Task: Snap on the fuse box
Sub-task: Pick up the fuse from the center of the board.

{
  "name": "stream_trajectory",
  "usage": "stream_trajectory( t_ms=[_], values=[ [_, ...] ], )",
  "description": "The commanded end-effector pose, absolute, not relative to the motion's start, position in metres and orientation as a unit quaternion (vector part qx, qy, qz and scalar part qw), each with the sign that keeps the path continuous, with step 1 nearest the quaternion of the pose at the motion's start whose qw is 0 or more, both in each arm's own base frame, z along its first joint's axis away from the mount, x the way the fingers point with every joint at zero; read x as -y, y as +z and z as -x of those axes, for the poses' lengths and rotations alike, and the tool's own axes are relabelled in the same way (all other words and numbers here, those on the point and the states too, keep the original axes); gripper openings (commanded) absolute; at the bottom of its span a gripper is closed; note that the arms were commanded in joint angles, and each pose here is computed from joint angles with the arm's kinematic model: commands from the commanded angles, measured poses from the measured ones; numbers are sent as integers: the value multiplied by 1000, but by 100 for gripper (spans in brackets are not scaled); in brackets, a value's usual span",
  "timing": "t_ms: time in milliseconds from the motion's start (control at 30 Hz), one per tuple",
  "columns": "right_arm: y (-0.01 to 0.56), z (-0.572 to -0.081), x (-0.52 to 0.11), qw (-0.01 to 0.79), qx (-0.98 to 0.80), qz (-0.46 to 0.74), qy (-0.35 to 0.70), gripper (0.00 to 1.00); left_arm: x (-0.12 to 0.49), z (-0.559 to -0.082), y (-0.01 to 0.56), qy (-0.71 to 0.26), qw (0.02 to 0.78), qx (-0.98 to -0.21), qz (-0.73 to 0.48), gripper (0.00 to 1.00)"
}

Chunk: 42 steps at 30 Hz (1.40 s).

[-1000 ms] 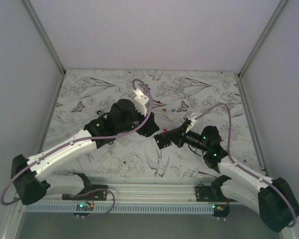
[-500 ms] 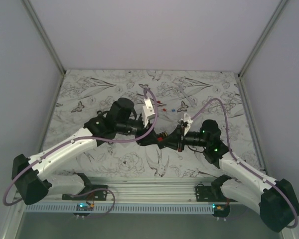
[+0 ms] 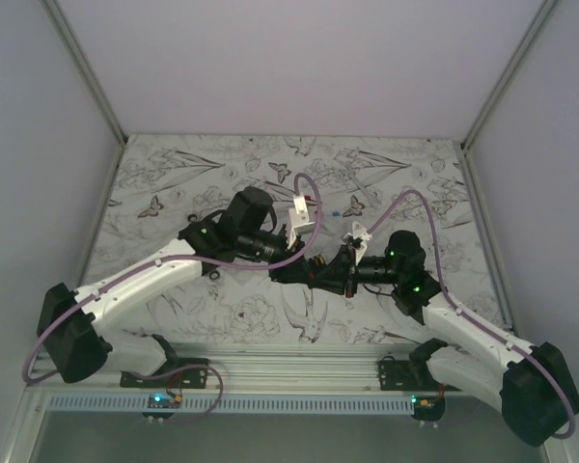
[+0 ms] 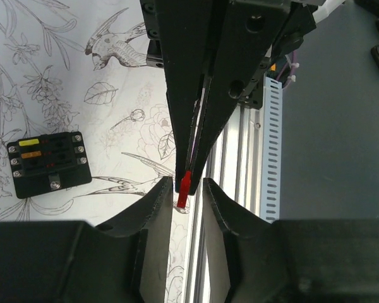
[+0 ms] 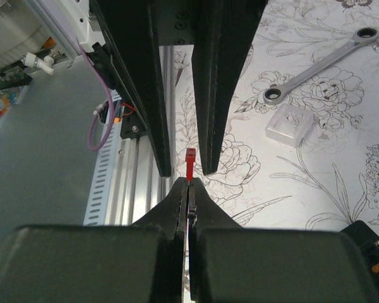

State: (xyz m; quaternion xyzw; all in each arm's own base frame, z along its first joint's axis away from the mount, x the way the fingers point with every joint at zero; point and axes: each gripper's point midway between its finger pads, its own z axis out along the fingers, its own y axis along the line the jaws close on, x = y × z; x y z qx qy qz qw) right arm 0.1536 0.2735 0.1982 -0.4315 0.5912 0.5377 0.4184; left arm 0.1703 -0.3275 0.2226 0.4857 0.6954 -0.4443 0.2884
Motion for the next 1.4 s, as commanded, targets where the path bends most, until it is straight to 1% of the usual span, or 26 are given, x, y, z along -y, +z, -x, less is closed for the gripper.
stream_trajectory(
  t_ms=[0,133,200,367,567,633,833,967,1100,1200,1233,1300,1367],
  values=[
    [215,-156,-275,430,-572,443,540,0,331,-166,232,-464,284,-672,-503,26],
    [215,-156,-275,430,-573,442,539,0,330,-165,232,-464,283,-671,-504,19],
    [213,-156,-276,428,-575,443,540,0,330,-165,232,-464,284,-671,-504,18],
    [208,-157,-276,421,-578,443,541,0,327,-164,235,-460,292,-670,-504,27],
    [208,-157,-276,422,-579,443,540,0,324,-164,237,-456,297,-671,-504,27],
    [208,-157,-276,422,-579,443,539,0,324,-164,236,-455,295,-673,-504,26],
    [209,-157,-276,423,-579,442,540,0,324,-164,233,-455,290,-675,-504,13],
    [208,-158,-276,423,-580,442,539,0,324,-163,233,-456,288,-675,-504,0],
    [205,-163,-276,427,-591,433,530,0,323,-165,230,-451,287,-683,-497,0],
    [198,-178,-273,443,-620,410,501,10,318,-179,220,-416,299,-720,-468,0],
    [194,-184,-271,449,-633,399,489,15,315,-187,216,-398,305,-738,-452,0],
    [186,-198,-267,457,-661,373,464,29,308,-203,206,-361,316,-773,-414,0],
    [177,-214,-262,466,-691,343,434,39,299,-218,196,-326,325,-807,-371,0]
  ],
)
